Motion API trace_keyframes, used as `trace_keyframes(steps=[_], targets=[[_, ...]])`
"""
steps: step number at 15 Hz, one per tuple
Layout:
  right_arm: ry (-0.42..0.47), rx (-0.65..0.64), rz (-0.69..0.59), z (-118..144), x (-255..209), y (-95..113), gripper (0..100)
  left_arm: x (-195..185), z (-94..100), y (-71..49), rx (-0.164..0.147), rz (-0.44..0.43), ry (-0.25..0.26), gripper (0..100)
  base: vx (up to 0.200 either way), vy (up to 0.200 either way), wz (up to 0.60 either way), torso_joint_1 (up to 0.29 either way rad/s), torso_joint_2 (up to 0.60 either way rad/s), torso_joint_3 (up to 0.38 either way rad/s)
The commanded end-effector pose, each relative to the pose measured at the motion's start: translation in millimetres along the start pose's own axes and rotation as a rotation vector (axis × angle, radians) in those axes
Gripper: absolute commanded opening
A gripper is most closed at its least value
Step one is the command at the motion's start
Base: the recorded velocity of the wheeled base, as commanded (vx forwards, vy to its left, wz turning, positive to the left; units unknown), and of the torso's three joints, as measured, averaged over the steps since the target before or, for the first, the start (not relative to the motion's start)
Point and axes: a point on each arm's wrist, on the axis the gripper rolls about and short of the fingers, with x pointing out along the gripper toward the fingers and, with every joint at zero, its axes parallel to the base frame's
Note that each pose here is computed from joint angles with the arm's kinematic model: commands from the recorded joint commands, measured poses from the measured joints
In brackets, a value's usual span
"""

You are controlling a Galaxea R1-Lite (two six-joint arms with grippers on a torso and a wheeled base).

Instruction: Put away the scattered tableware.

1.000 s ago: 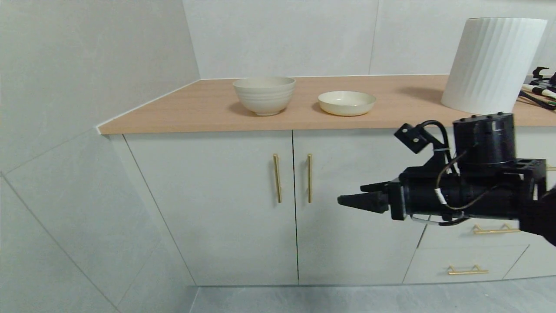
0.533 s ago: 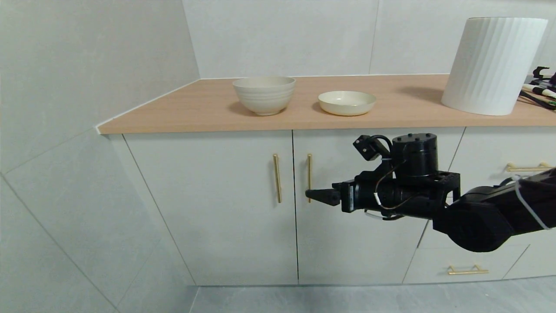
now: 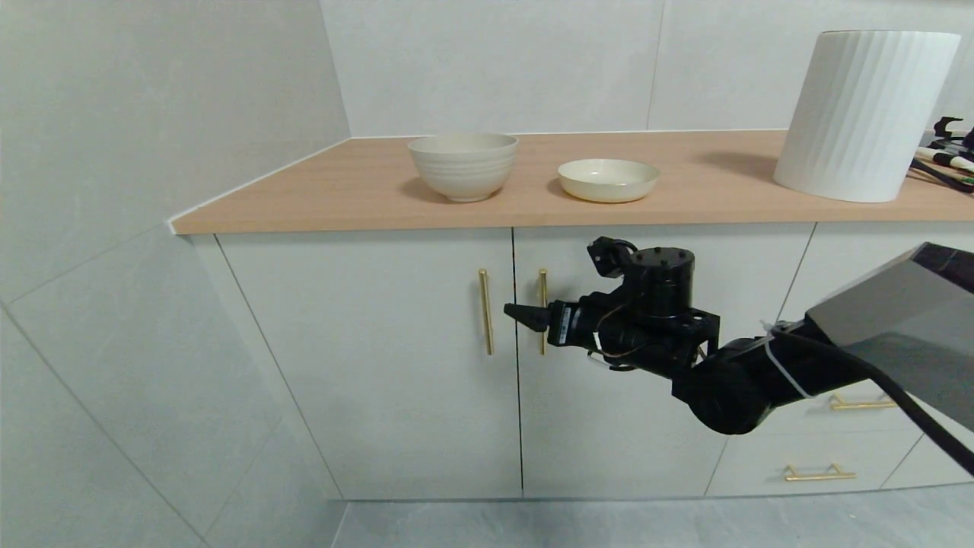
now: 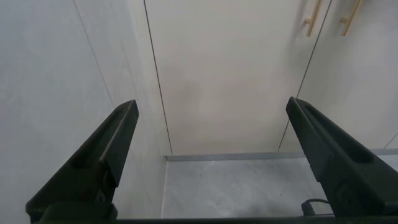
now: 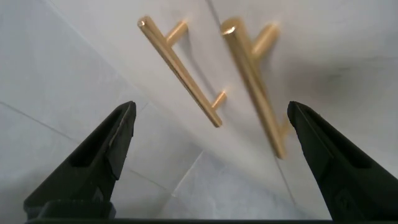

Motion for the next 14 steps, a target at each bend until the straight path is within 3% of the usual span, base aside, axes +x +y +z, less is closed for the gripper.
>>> trace_keyframes(steps=[1, 9, 14], targets=[[0.013, 0.01, -0.003, -10.6, 13.2, -5.9, 100, 0.0, 0.0, 0.0, 0.0, 0.0, 0.0, 100, 0.0, 0.0, 0.0, 0.0, 0.0, 0.0], [-0.016, 0.081, 0.016, -13.3, 21.4, -7.2, 100, 0.0, 0.0, 0.0, 0.0, 0.0, 0.0, 100, 0.0, 0.0, 0.0, 0.0, 0.0, 0.0], [0.008, 0.135, 0.054, -19.8, 21.1, 9.8, 100, 0.0, 0.0, 0.0, 0.0, 0.0, 0.0, 100, 0.0, 0.0, 0.0, 0.0, 0.0, 0.0]])
